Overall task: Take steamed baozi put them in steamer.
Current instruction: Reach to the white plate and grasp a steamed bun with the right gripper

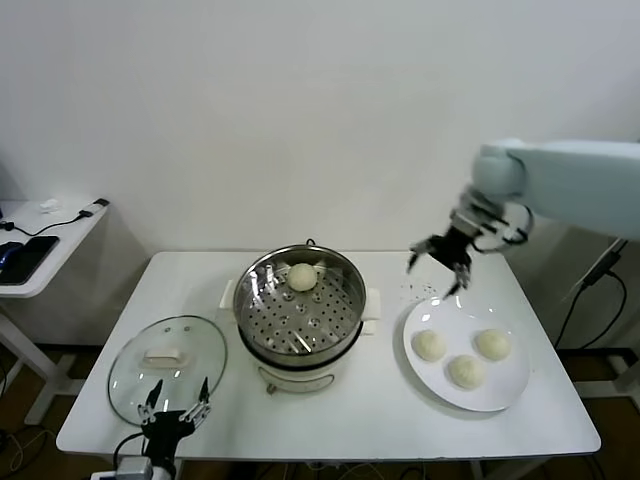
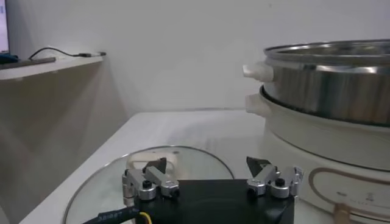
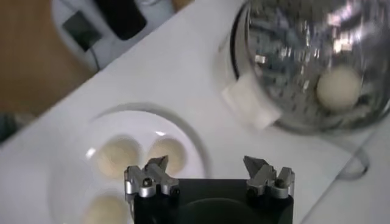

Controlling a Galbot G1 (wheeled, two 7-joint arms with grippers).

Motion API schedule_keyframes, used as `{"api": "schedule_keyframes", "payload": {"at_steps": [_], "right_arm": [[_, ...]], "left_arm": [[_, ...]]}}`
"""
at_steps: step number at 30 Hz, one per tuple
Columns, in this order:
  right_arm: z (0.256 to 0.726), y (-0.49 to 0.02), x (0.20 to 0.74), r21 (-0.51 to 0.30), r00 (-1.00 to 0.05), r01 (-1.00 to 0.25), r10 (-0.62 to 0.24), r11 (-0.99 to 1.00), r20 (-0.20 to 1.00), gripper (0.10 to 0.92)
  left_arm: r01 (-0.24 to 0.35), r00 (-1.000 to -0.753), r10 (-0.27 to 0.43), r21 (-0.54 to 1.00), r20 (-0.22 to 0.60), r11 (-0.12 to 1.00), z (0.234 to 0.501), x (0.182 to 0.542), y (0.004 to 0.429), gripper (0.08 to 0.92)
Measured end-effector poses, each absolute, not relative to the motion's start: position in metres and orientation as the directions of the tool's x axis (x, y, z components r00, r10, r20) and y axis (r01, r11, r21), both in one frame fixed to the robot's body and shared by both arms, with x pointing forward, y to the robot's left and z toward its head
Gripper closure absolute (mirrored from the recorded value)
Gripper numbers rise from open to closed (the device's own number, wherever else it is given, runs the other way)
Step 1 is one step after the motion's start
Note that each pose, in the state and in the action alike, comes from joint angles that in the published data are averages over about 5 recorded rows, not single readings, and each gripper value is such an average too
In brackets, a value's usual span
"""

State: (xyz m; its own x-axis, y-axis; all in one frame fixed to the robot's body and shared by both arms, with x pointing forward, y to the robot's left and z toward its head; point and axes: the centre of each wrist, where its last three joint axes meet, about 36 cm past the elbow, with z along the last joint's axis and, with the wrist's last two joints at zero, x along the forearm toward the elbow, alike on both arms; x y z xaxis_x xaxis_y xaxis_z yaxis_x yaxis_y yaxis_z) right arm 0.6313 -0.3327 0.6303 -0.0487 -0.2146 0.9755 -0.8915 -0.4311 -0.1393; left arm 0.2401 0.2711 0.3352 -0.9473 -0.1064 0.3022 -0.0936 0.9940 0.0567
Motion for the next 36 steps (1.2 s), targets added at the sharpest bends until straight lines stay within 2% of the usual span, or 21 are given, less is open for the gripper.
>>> {"api": "schedule_keyframes", "payload": {"at_steps": [6, 12, 24, 36], "right_arm": [[0.587, -0.339, 0.61, -0.1, -0.068, -0.974, -0.16, -0.204, 0.985, 0.2], [0.544, -0.332, 0.603, -0.079, -0.067, -0.993, -0.129, -0.088, 0.989, 0.2], [0.485, -0.31, 0.614, -0.088, -0.088, -0.996, -0.109, 0.0, 0.99, 0.2], [0.462, -0.3, 0.625, -0.094, -0.096, -0.995, -0.092, 0.028, 0.991, 0.228]], "left_arm": [[-0.094, -0.946, -0.107, 0.058, 0.305, 0.994, 0.335, 0.239, 0.271, 0.177], [-0.096, -0.945, -0.112, 0.066, 0.309, 0.993, 0.335, 0.236, 0.273, 0.177], [-0.098, -0.942, -0.117, 0.076, 0.314, 0.992, 0.331, 0.236, 0.276, 0.177], [-0.099, -0.941, -0.118, 0.077, 0.317, 0.992, 0.328, 0.238, 0.277, 0.177]]}}
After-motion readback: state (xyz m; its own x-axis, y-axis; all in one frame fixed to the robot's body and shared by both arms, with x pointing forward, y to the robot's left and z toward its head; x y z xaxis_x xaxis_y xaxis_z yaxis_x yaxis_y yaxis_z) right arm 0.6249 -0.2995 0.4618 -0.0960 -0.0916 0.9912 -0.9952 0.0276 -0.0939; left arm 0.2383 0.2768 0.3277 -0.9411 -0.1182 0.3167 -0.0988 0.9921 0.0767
